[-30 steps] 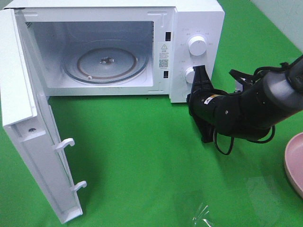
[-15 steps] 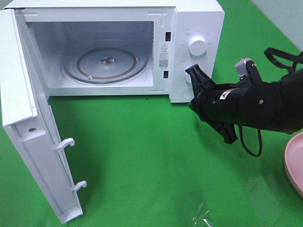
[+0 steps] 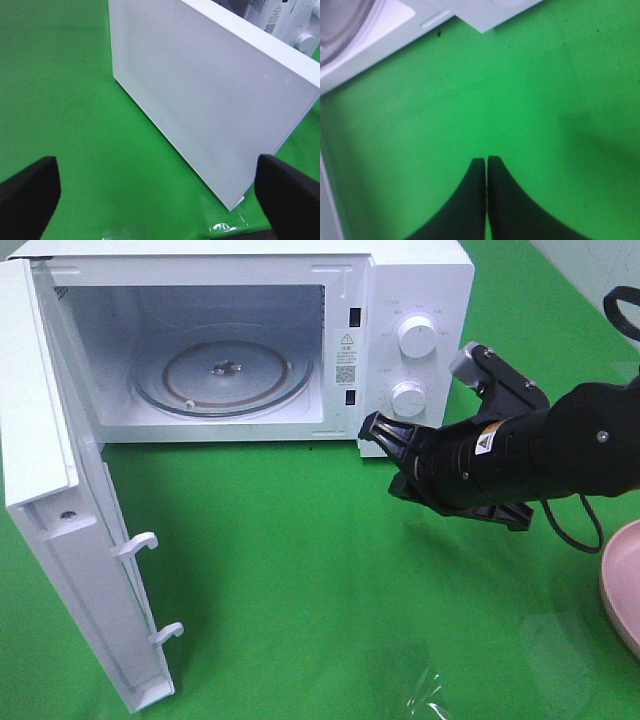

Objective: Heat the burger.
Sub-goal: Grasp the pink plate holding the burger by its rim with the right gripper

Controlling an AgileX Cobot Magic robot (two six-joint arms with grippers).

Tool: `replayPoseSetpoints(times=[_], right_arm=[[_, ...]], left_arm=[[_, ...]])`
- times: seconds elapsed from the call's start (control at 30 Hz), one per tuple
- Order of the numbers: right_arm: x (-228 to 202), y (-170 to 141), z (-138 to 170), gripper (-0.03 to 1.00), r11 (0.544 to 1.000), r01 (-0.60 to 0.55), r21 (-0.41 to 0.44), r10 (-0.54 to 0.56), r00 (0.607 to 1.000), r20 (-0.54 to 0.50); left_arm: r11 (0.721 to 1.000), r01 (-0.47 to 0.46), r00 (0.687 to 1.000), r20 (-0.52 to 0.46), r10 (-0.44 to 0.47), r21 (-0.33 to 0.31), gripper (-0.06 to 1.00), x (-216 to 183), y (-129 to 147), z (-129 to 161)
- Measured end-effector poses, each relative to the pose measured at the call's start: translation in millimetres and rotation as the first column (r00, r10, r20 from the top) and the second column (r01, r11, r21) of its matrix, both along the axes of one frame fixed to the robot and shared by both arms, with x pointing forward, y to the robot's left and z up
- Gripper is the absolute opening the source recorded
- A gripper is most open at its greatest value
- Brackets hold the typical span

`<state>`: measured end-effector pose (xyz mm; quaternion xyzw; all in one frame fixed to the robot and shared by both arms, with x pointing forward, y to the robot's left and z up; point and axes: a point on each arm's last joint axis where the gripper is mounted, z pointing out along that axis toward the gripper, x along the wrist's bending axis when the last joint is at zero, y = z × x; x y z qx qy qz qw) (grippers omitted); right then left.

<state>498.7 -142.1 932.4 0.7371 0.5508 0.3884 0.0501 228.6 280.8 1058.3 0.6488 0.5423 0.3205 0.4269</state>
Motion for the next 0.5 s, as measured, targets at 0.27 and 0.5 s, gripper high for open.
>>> replayPoseSetpoints(times=[0.27,0.5], right_arm=[[-22,-10,19,0.05,0.960,-0.204,-0.193,0.193,0.979,-0.073],[-37,-23,36,0.10,0.919,-0.268,-0.287,0.241,0.962,-0.128]], left_arm=[[1.000,0.000,1.000,0.000,0.000,0.000,0.98,0,0,0],[1.000,0.000,1.000,0.000,0.000,0.000,0.98,0,0,0]])
